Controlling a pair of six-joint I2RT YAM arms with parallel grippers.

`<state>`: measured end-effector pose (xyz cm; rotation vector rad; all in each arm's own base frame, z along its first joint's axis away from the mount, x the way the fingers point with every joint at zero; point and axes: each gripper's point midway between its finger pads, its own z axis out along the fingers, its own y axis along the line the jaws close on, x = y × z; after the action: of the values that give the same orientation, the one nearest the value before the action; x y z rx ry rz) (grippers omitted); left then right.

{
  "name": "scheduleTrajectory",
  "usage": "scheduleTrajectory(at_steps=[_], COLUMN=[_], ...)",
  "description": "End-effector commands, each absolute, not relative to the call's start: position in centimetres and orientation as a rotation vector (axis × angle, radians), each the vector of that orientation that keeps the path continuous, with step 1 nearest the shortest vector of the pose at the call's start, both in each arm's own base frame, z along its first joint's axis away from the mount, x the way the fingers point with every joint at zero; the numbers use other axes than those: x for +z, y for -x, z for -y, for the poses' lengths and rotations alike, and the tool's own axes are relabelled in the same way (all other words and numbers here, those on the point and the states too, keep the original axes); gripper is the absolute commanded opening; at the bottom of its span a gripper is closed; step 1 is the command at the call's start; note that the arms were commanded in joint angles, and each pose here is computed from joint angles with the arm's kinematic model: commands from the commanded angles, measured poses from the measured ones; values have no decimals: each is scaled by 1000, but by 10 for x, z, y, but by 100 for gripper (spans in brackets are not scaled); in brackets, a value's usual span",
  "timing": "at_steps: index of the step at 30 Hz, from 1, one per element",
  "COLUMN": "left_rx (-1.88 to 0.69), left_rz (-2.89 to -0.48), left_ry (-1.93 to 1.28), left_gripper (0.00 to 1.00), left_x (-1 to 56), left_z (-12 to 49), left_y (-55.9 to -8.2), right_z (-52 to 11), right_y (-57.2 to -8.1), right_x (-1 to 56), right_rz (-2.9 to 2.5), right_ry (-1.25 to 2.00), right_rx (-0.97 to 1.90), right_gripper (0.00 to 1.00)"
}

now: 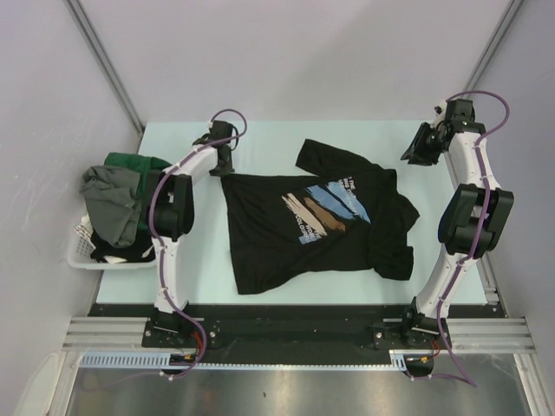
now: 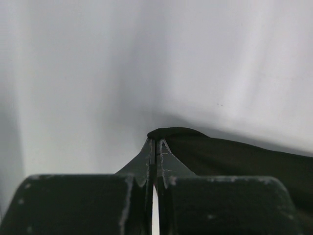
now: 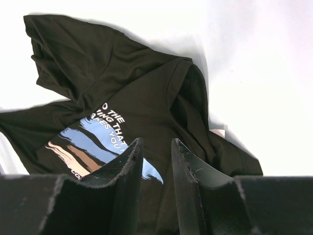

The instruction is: Fold and stack the t-shirts

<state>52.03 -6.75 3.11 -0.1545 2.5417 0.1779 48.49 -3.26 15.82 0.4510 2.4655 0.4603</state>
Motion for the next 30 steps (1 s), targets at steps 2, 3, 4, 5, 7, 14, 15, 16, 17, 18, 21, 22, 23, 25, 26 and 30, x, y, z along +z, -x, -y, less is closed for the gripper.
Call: scheduleTrajectory(at_steps=[2, 3, 4, 5, 7, 14, 15, 16, 17, 18, 21, 22, 23, 25, 26, 30], left_rx=[249, 253, 256, 258, 267, 278, 276, 279, 271, 271, 264, 265, 262, 257, 255, 247], left_rz=[-2460, -2458, -2455, -2452, -2448, -2432, -2426, -2426, -2417, -2418, -2411, -2412, -2412, -2413, -2409, -2400], left_ry=[201, 206, 208, 218, 222, 263, 269, 277, 284, 288, 314, 324, 326, 343, 344, 375], left_gripper=[0, 0, 0, 0, 0, 0, 0, 0, 0, 0, 0, 0, 0, 0, 0, 0], left_x=[59, 59, 60, 61, 62, 64, 65, 65, 67, 66, 67, 65, 65, 63, 65, 67], left_z=[34, 31, 29, 25, 19, -3, -5, -10, -12, -13, -24, -28, -30, -37, -38, -53], left_y=[-542, -543, -544, -545, -547, -558, -562, -563, -567, -567, -571, -571, -572, -573, -574, -576], right_z=[33, 33, 32, 32, 31, 27, 27, 26, 26, 25, 24, 24, 23, 23, 21, 17], right_y=[-484, -484, -484, -484, -485, -485, -485, -484, -484, -484, -484, -484, -484, -485, -485, -487], right_x=[178, 178, 177, 177, 177, 176, 176, 175, 175, 175, 174, 174, 172, 173, 171, 169], right_rz=[-2424, -2423, -2426, -2426, -2426, -2434, -2435, -2438, -2438, -2440, -2445, -2445, -2450, -2449, -2454, -2463], right_ry=[-434, -432, -434, -433, -428, -408, -407, -405, -404, -401, -397, -397, -391, -390, -388, -375], right_rx=[460, 459, 458, 460, 459, 447, 444, 444, 439, 440, 434, 431, 431, 428, 429, 428], right_gripper=[35, 35, 35, 35, 36, 36, 36, 36, 36, 36, 36, 36, 36, 36, 36, 36])
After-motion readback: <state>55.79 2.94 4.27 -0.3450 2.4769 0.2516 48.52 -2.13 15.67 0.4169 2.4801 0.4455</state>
